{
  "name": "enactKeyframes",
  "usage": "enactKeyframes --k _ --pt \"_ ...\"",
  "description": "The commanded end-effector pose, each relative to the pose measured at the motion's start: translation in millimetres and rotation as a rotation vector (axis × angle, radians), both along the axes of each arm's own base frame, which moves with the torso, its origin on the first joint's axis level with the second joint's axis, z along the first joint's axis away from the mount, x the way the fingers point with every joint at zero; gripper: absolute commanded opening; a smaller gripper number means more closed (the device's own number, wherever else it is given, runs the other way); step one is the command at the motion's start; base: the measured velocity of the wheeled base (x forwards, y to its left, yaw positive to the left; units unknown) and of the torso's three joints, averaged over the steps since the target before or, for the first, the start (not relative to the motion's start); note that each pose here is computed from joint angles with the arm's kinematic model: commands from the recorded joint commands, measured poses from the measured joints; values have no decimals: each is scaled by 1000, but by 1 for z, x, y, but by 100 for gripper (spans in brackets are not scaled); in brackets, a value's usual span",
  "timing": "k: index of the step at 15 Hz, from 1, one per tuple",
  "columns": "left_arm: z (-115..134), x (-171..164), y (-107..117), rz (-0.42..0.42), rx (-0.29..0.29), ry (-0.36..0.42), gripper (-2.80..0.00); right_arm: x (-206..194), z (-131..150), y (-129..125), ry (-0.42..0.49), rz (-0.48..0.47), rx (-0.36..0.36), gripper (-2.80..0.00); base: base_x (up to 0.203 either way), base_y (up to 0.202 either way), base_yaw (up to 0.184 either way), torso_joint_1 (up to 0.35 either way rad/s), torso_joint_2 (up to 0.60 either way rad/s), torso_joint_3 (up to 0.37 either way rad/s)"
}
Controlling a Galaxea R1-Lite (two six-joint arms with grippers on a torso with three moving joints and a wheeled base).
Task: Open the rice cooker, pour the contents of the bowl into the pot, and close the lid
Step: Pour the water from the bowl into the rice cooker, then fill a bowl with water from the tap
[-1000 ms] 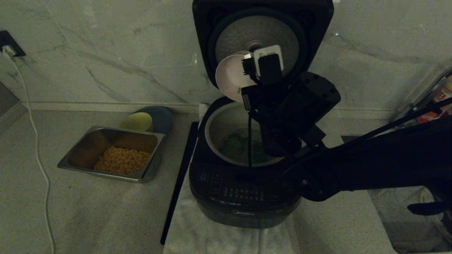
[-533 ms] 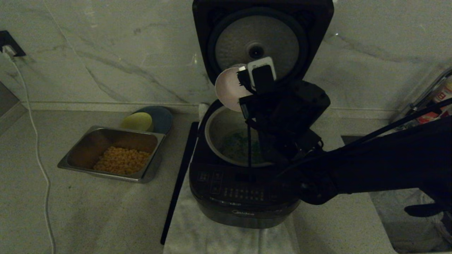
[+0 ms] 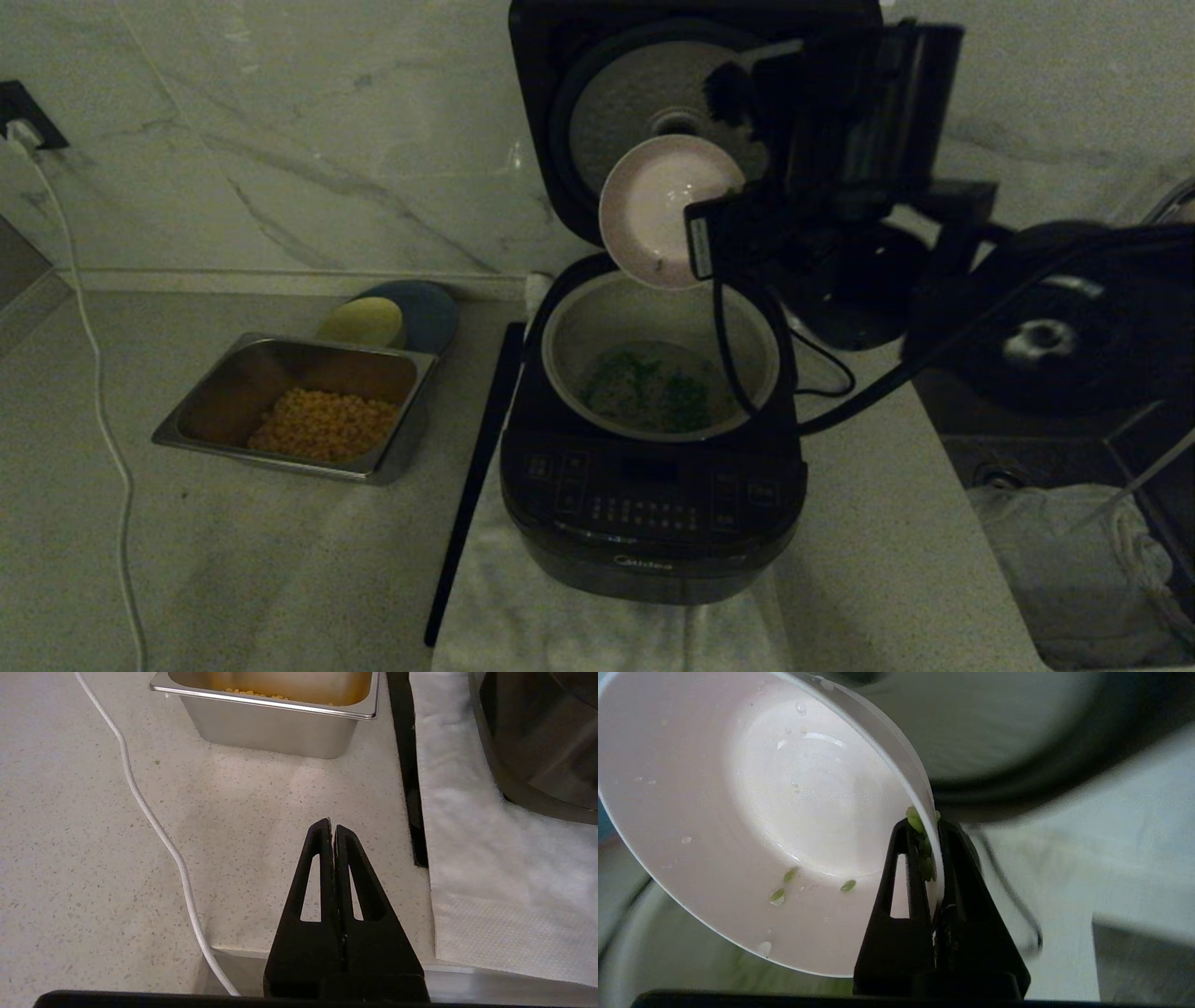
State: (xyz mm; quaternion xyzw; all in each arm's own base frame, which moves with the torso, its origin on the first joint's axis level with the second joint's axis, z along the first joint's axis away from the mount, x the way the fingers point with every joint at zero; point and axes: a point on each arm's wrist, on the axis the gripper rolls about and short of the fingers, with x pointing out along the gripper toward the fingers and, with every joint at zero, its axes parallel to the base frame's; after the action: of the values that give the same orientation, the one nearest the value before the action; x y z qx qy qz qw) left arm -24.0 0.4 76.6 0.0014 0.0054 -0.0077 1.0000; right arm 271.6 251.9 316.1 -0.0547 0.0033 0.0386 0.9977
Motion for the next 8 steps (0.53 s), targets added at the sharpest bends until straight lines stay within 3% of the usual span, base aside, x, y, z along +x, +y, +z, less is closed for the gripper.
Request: enactKeyframes --k 1,3,4,8 --pt "0 0 0 0 0 0 -280 -44 35 -53 199 13 25 -280 0 0 0 0 0 0" --pt "0 0 0 0 0 0 -280 -71 48 -100 351 44 81 -280 0 0 0 0 0 0" --pt "0 0 0 0 -1 0 -280 -77 50 -124 408 26 144 -280 0 0 0 0 0 0" --pt "0 0 0 0 0 0 -280 -87 34 -213 579 -165 349 -280 0 0 0 0 0 0"
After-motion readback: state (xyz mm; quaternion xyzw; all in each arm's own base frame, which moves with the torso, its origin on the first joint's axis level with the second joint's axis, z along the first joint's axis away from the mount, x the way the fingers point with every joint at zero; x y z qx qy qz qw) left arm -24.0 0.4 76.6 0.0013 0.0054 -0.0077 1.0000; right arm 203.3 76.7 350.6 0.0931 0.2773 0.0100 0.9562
